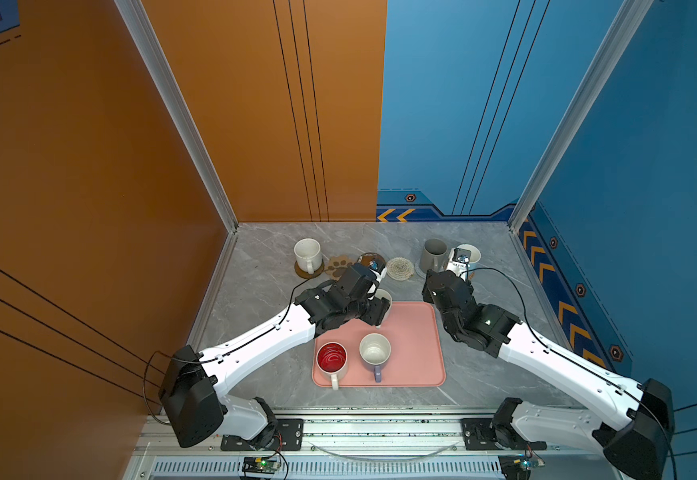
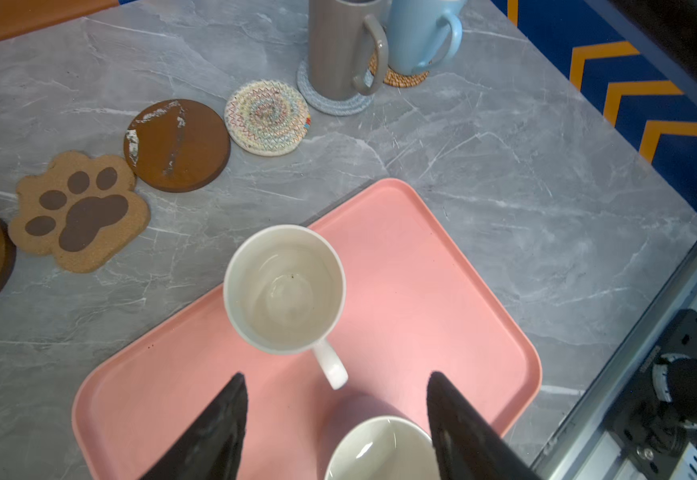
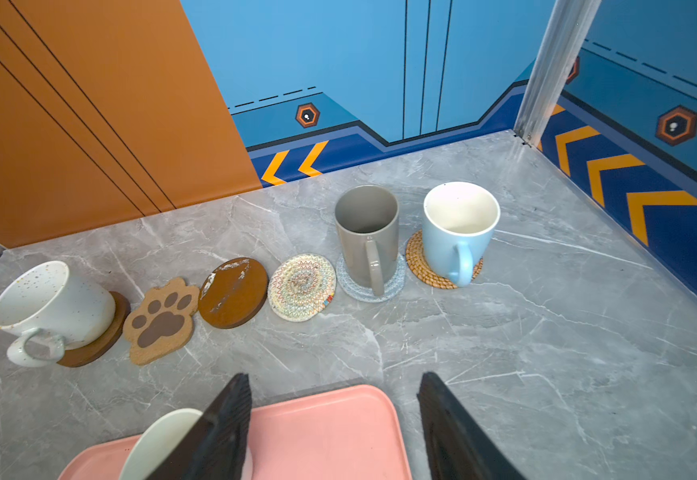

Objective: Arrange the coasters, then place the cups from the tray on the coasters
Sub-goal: 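Lower the left gripper into the plain white mug and grip its rim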

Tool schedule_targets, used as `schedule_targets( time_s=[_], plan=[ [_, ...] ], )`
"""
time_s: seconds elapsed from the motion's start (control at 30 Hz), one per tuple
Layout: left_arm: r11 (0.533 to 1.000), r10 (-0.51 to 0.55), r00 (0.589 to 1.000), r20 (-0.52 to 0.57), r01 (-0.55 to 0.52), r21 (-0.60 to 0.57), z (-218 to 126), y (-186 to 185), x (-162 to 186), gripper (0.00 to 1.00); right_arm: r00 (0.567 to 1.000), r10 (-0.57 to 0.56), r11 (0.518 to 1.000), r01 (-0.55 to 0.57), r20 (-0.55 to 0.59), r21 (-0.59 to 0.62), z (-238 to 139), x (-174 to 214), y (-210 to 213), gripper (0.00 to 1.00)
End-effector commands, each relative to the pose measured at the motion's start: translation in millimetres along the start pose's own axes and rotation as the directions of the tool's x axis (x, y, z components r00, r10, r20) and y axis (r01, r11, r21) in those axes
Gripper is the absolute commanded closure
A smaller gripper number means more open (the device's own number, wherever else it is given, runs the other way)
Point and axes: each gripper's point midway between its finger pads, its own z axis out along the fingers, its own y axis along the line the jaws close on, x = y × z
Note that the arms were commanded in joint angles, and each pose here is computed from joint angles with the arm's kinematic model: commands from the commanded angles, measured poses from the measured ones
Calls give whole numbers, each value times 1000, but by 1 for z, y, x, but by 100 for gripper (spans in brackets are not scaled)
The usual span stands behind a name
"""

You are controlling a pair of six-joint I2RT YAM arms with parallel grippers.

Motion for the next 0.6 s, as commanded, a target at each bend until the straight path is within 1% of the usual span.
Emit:
schedule_targets(
  time_s=[0.0,0.17,0.3,0.4,0.57],
  plan=[
    [997,0,997,-75,-5,-72,-4,4,14,29,997,57,997,-59,46,41,-5,-5,-22,37],
    [994,-44,989,-144,29,-104,6,1,33,28,991,113,992,-117,71,55,-10,-2,-49,36],
    [991,-79,980,-185,58,-118,16,1,45,28,984,170,984,-172,58,44,-6,2,-61,36],
    [991,-90,975,-203,67,-115,23,-1,48,29,983,176,983,-179,55,44,-5,4,-63,35],
    [986,-97,969,-227,63,-155,34,6,54,29,983,178,982,-180,44,50,-1,6,-63,35]
  ],
)
